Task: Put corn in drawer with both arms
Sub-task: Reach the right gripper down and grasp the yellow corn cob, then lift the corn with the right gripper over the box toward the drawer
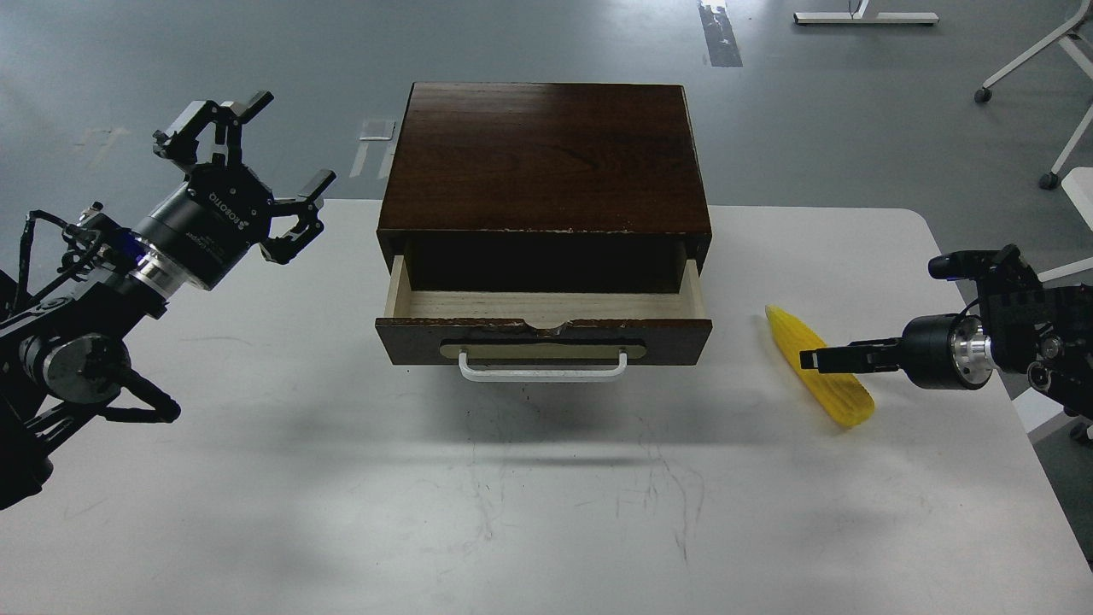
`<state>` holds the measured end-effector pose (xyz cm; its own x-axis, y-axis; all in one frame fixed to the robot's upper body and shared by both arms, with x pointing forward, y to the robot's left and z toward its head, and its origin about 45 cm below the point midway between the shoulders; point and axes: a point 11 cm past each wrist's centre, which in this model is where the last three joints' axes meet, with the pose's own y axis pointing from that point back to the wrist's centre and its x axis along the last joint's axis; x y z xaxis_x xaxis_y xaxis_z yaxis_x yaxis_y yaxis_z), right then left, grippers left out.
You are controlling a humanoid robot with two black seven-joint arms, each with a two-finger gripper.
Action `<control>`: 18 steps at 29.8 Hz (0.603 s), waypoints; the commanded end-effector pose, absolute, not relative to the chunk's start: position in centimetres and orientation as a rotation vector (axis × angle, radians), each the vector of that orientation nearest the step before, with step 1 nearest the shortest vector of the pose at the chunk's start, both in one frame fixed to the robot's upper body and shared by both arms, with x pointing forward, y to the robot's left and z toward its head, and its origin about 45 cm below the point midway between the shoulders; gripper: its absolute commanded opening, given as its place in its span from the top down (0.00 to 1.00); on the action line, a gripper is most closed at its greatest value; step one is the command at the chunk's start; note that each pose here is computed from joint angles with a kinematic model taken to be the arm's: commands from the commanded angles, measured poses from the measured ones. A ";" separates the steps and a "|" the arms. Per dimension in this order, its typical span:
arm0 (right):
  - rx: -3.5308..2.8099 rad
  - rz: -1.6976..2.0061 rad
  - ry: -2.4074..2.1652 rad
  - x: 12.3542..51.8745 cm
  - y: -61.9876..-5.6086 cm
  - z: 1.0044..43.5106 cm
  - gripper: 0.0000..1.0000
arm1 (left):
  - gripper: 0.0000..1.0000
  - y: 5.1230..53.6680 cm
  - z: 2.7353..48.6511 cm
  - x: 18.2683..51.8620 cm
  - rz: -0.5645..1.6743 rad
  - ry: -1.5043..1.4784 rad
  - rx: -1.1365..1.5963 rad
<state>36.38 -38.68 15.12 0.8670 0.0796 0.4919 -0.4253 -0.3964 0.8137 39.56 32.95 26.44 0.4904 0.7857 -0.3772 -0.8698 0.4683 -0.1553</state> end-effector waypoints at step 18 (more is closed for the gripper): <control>1.881 0.599 -0.259 37.3 -39.1 17.1 0.96 | 0.02 33.2 26.4 39.4 1.031 0.268 -0.340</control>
<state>35.92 -39.30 15.02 0.8736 0.0960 0.4771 -0.4111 -0.3789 0.8291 39.39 33.10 26.30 0.4887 0.7880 -0.3746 -0.8705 0.4689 -0.1494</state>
